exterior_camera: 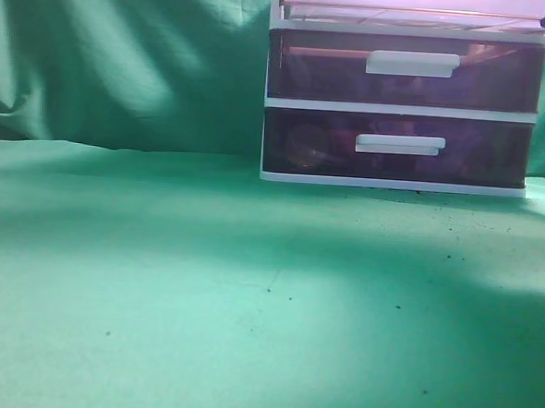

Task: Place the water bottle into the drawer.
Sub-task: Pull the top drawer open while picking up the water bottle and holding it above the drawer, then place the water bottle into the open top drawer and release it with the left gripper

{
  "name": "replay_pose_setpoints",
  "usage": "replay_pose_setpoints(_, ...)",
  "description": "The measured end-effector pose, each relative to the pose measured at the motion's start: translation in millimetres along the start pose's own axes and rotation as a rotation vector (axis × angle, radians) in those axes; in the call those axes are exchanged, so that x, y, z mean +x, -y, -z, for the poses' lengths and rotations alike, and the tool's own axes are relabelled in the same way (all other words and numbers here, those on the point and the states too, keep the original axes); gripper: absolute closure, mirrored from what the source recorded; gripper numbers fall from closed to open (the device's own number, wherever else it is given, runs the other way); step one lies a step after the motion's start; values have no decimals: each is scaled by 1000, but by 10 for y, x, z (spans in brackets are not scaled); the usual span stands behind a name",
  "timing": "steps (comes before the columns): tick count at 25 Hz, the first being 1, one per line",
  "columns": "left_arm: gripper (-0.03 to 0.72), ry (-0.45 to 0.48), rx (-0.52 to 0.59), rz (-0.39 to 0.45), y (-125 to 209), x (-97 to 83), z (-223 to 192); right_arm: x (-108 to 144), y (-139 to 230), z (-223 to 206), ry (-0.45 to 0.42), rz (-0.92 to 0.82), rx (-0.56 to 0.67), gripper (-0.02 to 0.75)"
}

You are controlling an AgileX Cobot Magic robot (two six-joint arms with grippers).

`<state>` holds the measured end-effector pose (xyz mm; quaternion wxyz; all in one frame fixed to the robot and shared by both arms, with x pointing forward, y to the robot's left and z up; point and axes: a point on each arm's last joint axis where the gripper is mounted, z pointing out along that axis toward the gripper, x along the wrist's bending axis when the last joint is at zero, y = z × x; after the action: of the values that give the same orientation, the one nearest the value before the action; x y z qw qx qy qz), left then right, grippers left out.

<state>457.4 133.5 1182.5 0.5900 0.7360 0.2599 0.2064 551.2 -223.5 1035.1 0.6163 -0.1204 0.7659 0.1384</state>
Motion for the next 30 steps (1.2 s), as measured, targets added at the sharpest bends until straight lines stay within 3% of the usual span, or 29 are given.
replay_pose_setpoints(4,368,66,-38,-91,-202,43,-265,-1,1,0,1,-1,2,664)
replay_pose_setpoints(7,368,51,-97,-173,-433,131,-455,-1,1,0,1,-3,2,664)
replay_pose_setpoints(11,368,22,-191,-82,-615,277,-764,-1,1,0,1,-16,2,664)
replay_pose_setpoints(13,368,13,-204,-110,-631,347,-945,0,1,0,0,-23,1,664)
replay_pose_setpoints(18,368,-47,-115,-279,-424,535,-1365,1,-1,0,-1,-37,-1,664)
replay_pose_setpoints(23,368,-91,-10,-347,-247,636,-1517,1,-2,0,-1,-52,-2,664)
replay_pose_setpoints(27,368,-94,67,-332,-31,702,-1687,1,-3,0,-1,-54,-3,664)
replay_pose_setpoints(30,368,-94,98,-256,92,745,-1776,7,-2,0,-8,-51,-2,664)
